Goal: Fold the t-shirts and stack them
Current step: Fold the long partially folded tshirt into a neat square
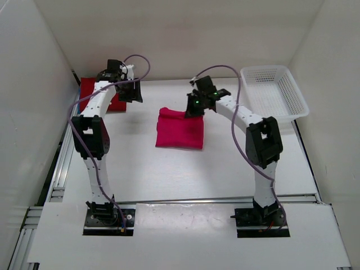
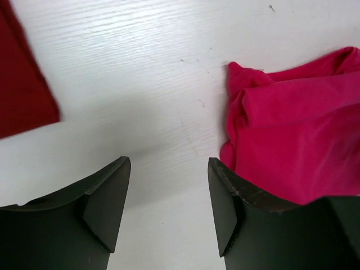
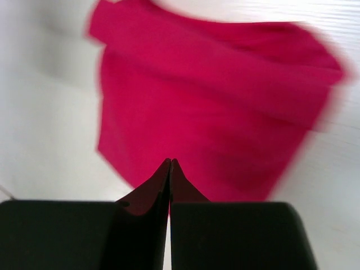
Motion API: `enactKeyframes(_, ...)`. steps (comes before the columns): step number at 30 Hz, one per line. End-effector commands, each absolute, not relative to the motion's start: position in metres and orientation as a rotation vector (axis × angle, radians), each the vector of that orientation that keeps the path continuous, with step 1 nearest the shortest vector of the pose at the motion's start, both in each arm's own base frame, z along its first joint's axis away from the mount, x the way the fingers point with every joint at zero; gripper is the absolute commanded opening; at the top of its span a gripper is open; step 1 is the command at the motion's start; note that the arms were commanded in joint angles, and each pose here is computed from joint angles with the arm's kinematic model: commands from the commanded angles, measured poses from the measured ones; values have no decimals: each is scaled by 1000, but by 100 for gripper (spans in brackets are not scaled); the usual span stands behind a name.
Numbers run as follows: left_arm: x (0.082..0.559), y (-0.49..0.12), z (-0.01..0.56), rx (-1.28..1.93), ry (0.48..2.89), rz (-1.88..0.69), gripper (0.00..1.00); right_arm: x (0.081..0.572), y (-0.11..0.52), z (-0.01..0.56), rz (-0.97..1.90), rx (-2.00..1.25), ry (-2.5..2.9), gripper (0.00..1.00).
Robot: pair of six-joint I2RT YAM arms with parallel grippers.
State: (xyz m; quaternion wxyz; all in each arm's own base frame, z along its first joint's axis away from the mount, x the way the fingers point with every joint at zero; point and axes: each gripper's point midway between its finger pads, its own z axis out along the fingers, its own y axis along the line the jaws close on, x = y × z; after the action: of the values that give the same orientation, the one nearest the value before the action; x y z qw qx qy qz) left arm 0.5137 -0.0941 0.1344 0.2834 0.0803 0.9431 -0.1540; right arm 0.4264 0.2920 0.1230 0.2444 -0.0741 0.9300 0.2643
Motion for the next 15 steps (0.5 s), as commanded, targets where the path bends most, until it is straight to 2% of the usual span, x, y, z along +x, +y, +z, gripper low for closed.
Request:
enactKeyframes(1, 503, -85, 155, 207, 2479, -393, 69, 426, 321, 109, 775, -296, 2532, 0)
enactKeyframes(10, 467, -88, 136, 208, 2558, -443, 69, 466, 356, 69, 833, -183, 2561, 0)
enactKeyframes(15, 459, -89, 138, 211, 2559, -458, 69, 524, 344, 73, 834, 42, 2444, 0)
